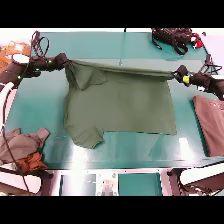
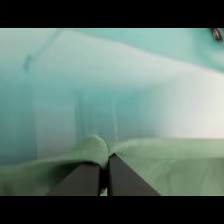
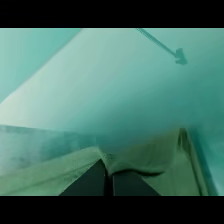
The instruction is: Fold the shirts.
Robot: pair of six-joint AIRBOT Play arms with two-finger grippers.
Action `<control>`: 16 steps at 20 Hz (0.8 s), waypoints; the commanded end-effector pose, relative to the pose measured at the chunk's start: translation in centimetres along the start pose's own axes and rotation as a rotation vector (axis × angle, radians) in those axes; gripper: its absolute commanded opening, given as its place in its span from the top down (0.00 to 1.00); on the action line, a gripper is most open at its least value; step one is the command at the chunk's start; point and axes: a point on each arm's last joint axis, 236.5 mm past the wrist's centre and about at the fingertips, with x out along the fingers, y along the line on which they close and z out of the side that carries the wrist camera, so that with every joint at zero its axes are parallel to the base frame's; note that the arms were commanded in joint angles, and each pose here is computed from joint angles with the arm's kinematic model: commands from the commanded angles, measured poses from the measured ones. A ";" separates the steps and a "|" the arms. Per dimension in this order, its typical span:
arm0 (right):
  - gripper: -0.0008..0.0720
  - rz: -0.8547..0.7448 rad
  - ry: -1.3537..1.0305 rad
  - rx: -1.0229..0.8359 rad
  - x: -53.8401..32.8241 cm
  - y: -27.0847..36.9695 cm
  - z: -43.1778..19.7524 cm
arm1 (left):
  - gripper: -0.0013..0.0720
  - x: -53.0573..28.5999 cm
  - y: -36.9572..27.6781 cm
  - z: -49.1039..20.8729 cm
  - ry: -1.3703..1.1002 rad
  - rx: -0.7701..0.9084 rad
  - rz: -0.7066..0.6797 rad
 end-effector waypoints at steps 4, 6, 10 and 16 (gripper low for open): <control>0.96 0.099 -0.095 -0.017 2.2 3.1 6.2 | 0.95 0.0 -0.2 5.7 -0.167 0.057 0.017; 0.96 0.112 -0.115 -0.041 2.3 4.3 7.0 | 0.95 -0.1 -0.2 6.1 -0.177 0.074 0.023; 0.96 0.108 -0.065 -0.063 3.4 4.1 5.5 | 0.95 0.0 0.2 4.9 -0.125 0.143 0.040; 0.96 -0.072 0.273 -0.127 2.6 -1.1 -2.2 | 0.95 0.2 3.1 -3.5 0.200 0.273 0.095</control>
